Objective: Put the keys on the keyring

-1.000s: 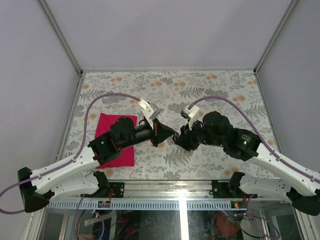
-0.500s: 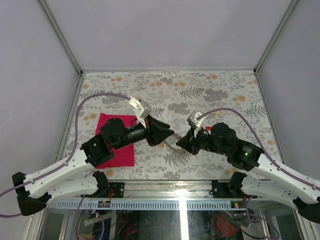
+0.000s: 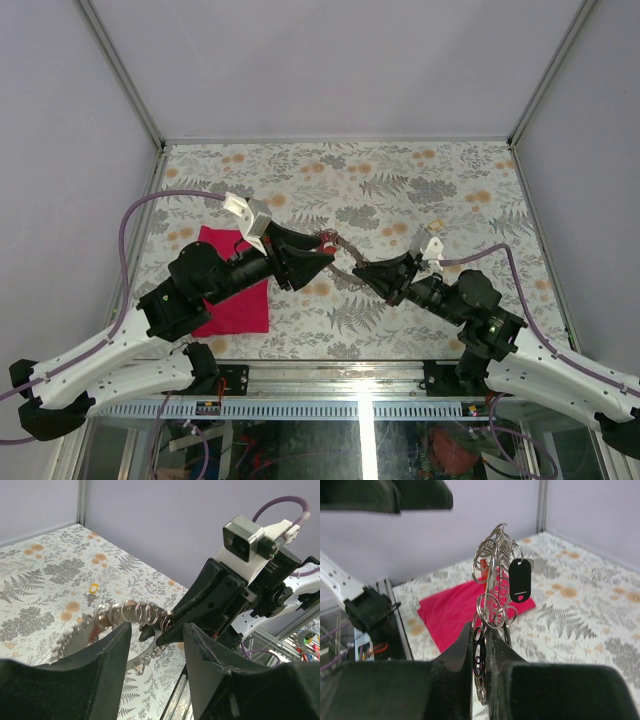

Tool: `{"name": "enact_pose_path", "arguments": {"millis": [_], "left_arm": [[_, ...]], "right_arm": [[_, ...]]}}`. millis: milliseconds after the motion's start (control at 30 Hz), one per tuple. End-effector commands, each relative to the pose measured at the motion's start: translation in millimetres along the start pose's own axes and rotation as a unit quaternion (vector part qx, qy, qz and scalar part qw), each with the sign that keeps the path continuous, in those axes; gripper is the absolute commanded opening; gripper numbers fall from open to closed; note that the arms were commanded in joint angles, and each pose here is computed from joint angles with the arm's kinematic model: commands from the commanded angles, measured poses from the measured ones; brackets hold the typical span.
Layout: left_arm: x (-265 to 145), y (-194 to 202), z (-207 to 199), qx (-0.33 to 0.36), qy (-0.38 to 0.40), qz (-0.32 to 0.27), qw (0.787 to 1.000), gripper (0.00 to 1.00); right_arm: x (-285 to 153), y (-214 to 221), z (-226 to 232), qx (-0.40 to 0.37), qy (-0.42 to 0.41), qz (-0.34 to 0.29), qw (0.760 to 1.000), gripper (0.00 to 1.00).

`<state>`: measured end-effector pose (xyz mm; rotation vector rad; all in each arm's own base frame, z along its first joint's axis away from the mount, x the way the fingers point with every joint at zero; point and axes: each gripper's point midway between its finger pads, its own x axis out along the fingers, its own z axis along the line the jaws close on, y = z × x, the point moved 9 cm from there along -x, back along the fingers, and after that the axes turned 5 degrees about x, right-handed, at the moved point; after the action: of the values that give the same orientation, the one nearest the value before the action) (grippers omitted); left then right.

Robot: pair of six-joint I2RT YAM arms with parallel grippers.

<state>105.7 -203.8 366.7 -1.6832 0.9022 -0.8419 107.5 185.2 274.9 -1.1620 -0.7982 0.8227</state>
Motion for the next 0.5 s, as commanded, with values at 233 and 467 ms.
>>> {"name": "enact_pose_path", "arguments": {"millis": [233,467], "left_arm": [[-10,-15,-11,0.021,0.069,-0.102,0.992,0.43],[-14,-27,-13,0.056,0.081,-0.157,0.983,0.43]], "right_arm": [[12,-69,16,-0.013,-0.046,-0.175,0.983,0.00],[12,-82,14,-0.079,-0.043,-0.239,0.967,0.00]]}}
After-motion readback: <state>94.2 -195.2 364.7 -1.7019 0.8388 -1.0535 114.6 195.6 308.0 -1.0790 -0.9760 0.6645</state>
